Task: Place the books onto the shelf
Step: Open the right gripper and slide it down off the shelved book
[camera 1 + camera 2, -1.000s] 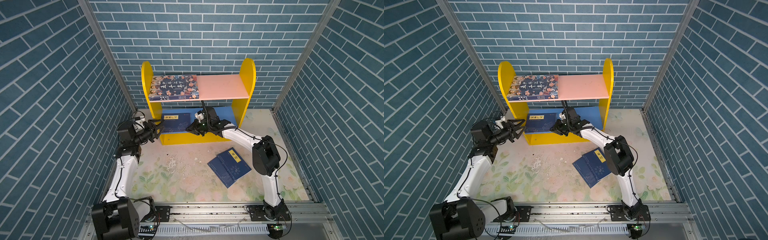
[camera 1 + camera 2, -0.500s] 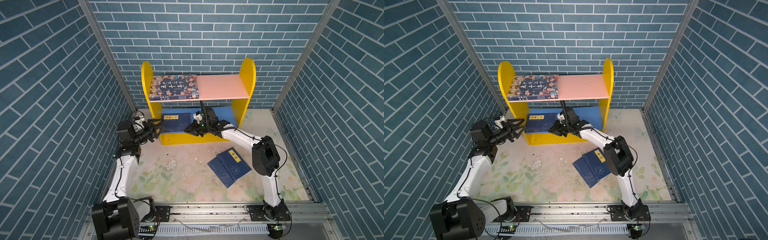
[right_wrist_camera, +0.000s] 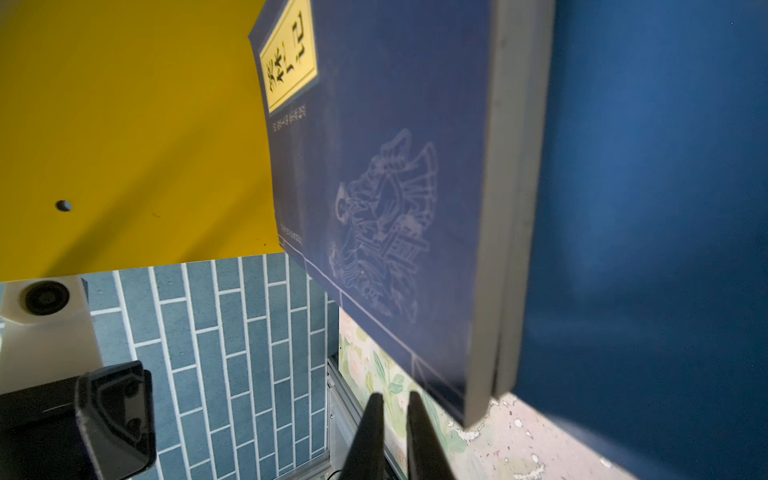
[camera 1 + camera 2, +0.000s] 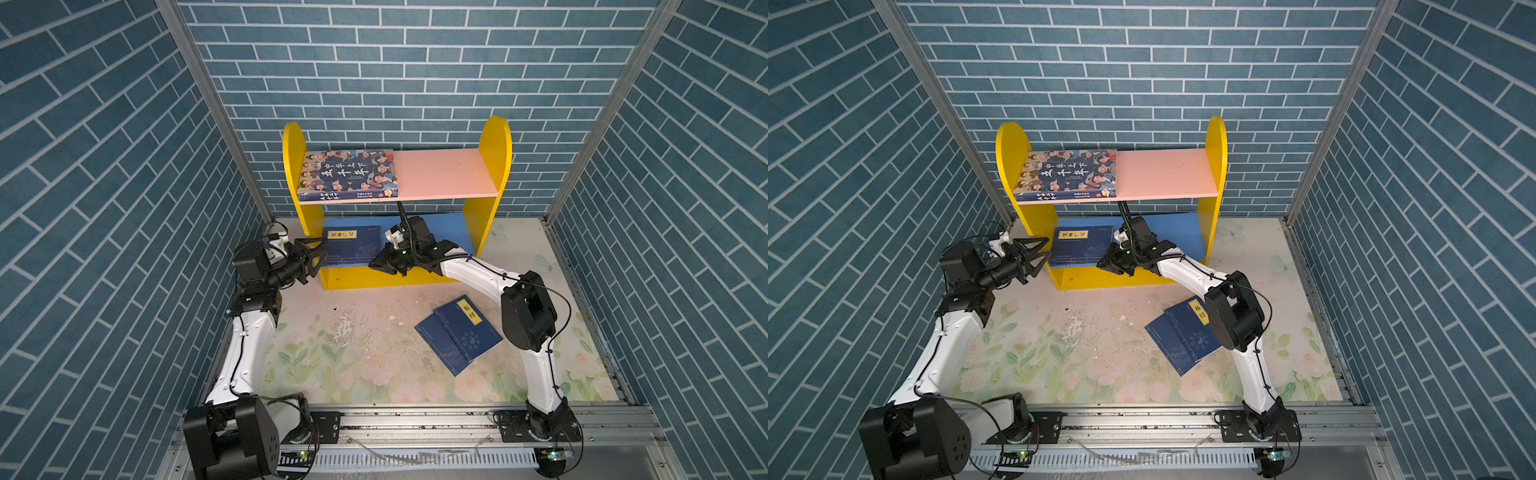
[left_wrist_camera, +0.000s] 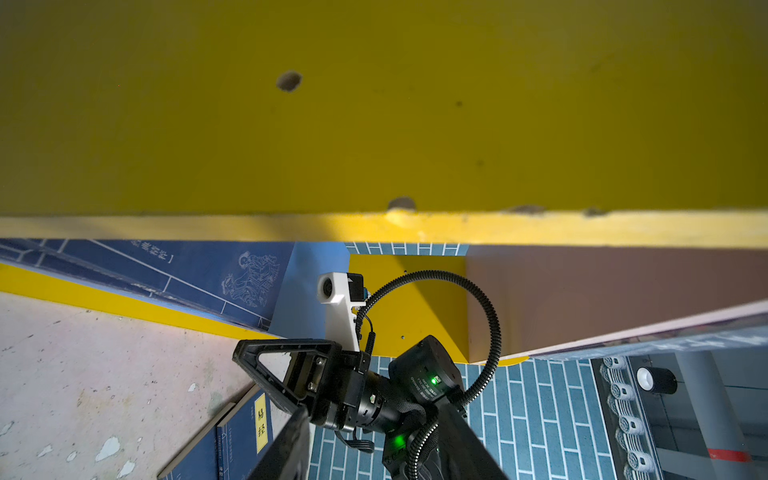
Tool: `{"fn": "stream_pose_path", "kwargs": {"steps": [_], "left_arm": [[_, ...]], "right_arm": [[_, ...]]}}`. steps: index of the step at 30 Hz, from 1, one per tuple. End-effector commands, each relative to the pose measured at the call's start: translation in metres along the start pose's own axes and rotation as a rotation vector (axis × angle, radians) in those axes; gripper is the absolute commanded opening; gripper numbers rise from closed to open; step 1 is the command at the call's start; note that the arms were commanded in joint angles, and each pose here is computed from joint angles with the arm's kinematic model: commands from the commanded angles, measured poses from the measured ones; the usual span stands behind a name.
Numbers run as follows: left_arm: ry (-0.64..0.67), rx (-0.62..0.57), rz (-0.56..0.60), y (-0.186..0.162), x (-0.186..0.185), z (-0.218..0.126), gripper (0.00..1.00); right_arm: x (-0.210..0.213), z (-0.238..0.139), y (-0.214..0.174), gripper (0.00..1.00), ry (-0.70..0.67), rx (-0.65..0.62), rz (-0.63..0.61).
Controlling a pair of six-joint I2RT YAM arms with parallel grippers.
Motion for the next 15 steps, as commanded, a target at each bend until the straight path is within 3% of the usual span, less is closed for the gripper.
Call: {"fn": "stream_pose_path", "kwargs": {"steps": [1, 15], "left_arm": [[-0.021, -0.01, 0.029, 0.0013, -0.0054, -0.0032, 0.52], [-0.021, -0.01, 0.021, 0.0015, -0.0027, -0.0044, 0.52]], "right_arm": [[-0.0026, 0.0025, 0.0066, 0.13, -0.002, 0.003, -0.026], [-0.0059, 0.0014, 0.0131, 0.13, 0.001, 0.009, -0.011]]}}
Point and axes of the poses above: each gripper's point midway between its finger pads, its own z axis out along the fingers, its own x axis along the line the jaws close on, y = z × x, the point moved 1 cm from there along -z, back along the fingers, and after that the axes turned 1 degree about -z, right-handed, at the moved point
